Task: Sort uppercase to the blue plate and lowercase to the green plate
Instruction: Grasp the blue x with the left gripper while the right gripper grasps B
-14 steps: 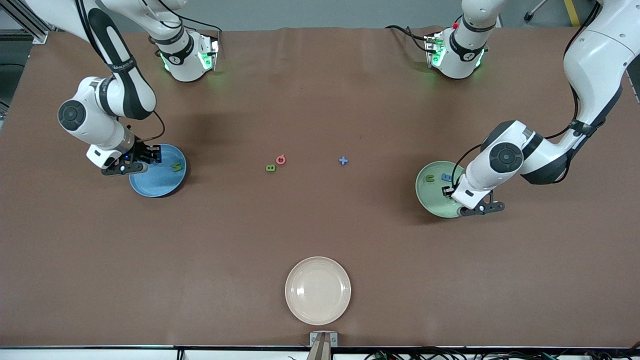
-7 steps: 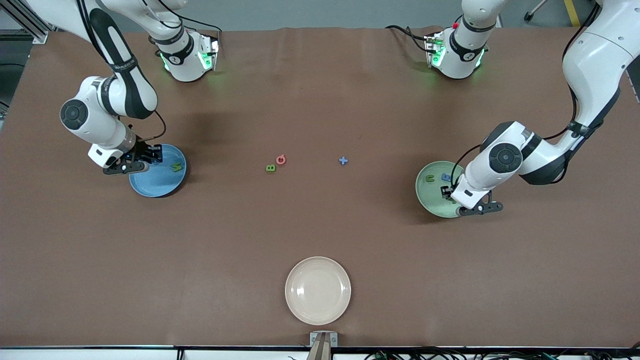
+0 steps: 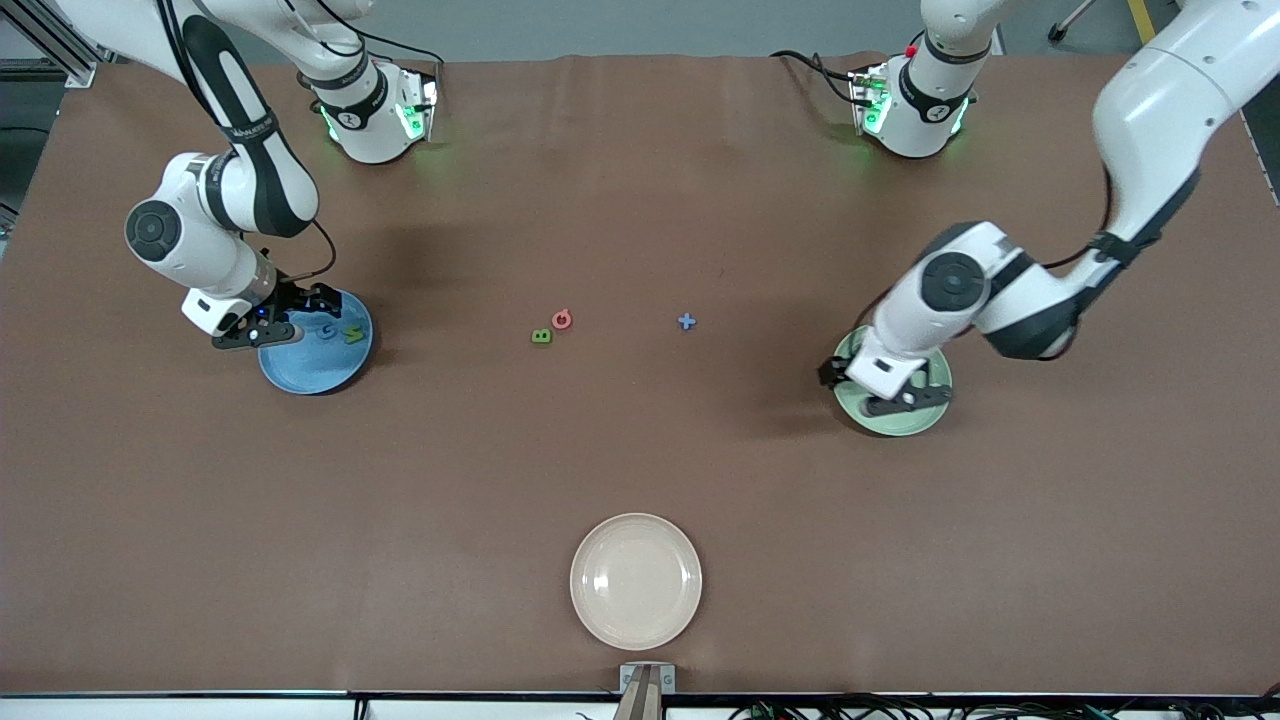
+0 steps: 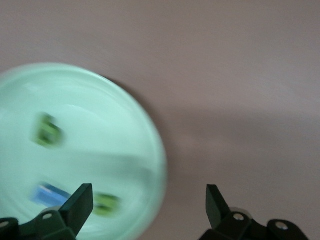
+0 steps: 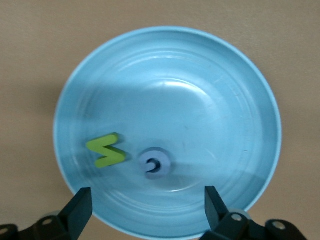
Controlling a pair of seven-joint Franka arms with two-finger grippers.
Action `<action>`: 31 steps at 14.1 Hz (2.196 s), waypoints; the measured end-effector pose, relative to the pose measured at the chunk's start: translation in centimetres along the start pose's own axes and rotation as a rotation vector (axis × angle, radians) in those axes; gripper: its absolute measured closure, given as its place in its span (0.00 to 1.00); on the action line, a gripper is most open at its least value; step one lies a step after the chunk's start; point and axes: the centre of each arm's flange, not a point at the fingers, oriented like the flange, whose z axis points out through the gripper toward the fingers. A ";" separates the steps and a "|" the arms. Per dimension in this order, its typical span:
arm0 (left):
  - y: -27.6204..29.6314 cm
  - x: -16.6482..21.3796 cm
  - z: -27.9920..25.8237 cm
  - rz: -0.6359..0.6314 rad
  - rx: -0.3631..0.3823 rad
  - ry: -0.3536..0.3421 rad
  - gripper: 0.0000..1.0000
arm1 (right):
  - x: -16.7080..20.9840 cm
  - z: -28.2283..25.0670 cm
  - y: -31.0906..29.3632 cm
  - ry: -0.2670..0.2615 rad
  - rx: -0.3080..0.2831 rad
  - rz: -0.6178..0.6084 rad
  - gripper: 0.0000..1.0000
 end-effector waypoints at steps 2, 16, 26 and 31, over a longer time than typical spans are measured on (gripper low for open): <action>5.5 -3.3 -0.4 -0.024 -0.008 0.009 0.00 | 0.6 -1.2 -3.5 0.005 -0.004 0.063 0.00; 20.3 -12.8 3.4 -0.458 0.040 -0.082 0.00 | 2.0 -0.5 -31.2 0.148 0.006 0.344 0.00; 20.9 -14.4 7.6 -0.467 0.041 -0.076 0.15 | 6.3 2.3 -34.8 0.163 -0.010 0.316 0.07; 21.1 -14.4 7.2 -0.465 0.034 -0.071 0.49 | 6.4 3.1 -34.8 0.162 -0.015 0.316 0.39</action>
